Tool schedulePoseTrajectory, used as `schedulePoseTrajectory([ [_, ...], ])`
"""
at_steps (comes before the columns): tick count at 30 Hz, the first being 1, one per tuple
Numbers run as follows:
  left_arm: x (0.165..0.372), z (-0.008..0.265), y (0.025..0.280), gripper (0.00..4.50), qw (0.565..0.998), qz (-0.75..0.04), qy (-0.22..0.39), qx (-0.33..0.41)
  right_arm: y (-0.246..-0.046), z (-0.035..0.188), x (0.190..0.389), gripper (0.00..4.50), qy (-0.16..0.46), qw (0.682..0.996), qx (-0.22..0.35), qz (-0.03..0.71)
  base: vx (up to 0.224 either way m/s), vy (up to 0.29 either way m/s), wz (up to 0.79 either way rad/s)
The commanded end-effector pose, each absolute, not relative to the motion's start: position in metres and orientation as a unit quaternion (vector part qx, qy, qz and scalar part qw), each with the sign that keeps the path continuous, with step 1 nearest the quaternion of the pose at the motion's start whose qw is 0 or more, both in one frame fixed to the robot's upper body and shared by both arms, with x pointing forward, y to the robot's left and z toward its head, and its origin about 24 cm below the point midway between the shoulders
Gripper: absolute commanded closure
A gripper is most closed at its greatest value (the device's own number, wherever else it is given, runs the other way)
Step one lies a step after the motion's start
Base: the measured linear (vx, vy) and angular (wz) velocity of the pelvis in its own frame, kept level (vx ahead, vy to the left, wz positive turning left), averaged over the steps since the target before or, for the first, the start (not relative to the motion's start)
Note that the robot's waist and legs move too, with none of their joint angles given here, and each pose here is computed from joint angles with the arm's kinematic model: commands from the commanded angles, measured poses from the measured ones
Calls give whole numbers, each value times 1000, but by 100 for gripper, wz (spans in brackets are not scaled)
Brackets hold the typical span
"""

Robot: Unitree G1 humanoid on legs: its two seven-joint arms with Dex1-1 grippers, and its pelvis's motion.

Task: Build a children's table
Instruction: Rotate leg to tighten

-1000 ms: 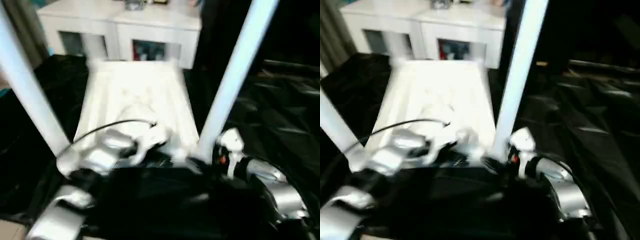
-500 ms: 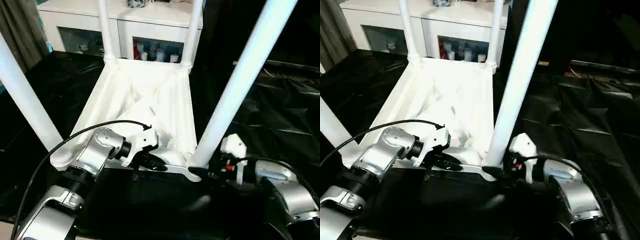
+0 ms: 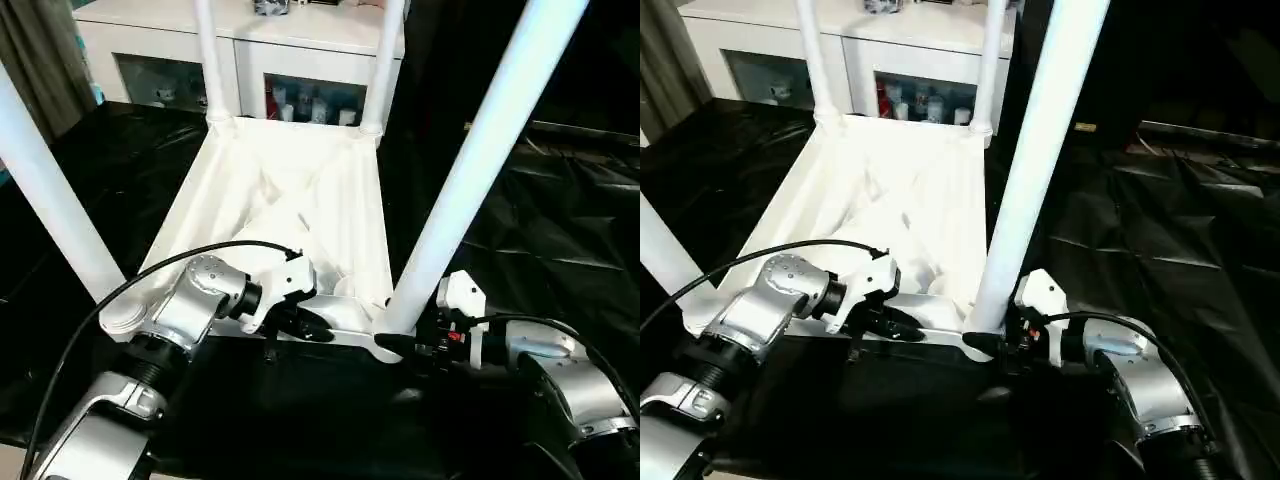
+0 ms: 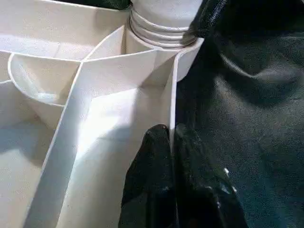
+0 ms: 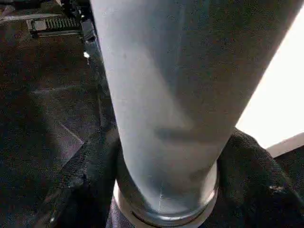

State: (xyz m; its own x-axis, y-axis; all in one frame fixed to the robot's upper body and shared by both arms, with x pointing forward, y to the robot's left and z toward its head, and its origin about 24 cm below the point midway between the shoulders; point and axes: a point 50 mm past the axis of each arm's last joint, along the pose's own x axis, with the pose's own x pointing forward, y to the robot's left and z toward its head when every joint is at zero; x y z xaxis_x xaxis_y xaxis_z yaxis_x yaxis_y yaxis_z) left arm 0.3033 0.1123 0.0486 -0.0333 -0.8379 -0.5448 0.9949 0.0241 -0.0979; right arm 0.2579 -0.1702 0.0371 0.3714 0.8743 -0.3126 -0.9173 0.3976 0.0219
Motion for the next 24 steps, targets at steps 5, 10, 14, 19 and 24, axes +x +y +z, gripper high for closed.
schedulePoseTrajectory([
  [5, 307, 29, 89, 450, 745, -610, 234, 135, -167, 23, 259, 191, 139, 869, -35, 473, 0, 0, 0],
  [10, 319, 27, 61, 450, 809, -529, 228, 119, -157, 9, 273, 191, 161, 912, -8, 378, 0, 0, 0],
  [14, 322, 27, 40, 450, 821, -508, 227, 128, -137, 2, 276, 191, 173, 929, -11, 325, 0, 0, 0],
  [19, 320, 27, 30, 450, 810, -521, 228, 144, -111, 6, 280, 191, 164, 933, 1, 321, 0, 0, 0],
  [24, 316, 24, 36, 450, 793, -547, 231, 136, -112, 15, 279, 121, 141, 919, 18, 368, 0, 0, 0],
])
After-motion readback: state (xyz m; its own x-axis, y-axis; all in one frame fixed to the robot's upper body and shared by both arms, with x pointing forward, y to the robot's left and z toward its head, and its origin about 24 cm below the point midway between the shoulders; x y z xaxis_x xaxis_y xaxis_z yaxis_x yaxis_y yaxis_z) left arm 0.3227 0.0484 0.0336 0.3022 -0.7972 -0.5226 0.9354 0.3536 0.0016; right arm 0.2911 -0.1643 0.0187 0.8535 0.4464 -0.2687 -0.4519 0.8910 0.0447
